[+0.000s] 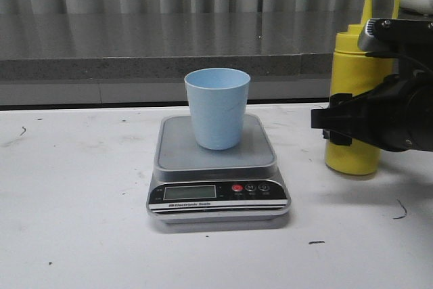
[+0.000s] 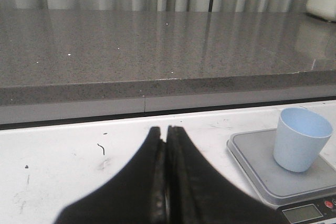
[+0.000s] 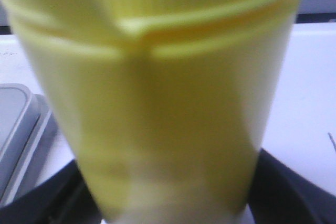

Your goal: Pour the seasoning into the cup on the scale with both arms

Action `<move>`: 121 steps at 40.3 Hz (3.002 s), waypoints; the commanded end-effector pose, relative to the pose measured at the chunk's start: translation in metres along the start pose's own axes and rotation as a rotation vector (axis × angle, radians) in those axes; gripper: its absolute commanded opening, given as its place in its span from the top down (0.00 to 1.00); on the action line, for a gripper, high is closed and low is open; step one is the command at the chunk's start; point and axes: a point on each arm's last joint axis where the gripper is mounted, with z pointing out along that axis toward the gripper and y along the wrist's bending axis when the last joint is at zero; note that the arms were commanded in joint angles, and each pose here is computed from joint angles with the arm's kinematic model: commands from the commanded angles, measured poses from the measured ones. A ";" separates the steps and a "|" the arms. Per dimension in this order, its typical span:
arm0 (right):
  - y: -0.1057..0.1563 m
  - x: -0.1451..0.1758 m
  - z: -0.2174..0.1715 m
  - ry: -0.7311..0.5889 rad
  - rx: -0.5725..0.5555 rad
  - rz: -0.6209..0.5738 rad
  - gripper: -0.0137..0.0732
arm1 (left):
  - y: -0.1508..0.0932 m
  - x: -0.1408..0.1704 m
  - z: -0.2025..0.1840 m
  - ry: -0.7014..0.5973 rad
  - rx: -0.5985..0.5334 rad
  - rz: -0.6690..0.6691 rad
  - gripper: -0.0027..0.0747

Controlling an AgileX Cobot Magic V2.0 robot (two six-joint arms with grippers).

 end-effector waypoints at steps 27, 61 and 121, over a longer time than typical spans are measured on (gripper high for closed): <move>0.001 -0.017 -0.013 -0.197 -0.052 -0.039 0.11 | -0.001 -0.016 -0.002 -0.101 0.007 -0.016 0.99; -0.025 0.013 -0.097 -0.207 -0.151 -0.021 0.31 | -0.001 -0.016 -0.002 -0.101 0.007 -0.016 0.99; -0.037 -0.106 -0.263 -0.534 -0.318 -0.147 0.91 | -0.001 -0.016 -0.002 -0.101 0.007 -0.016 0.99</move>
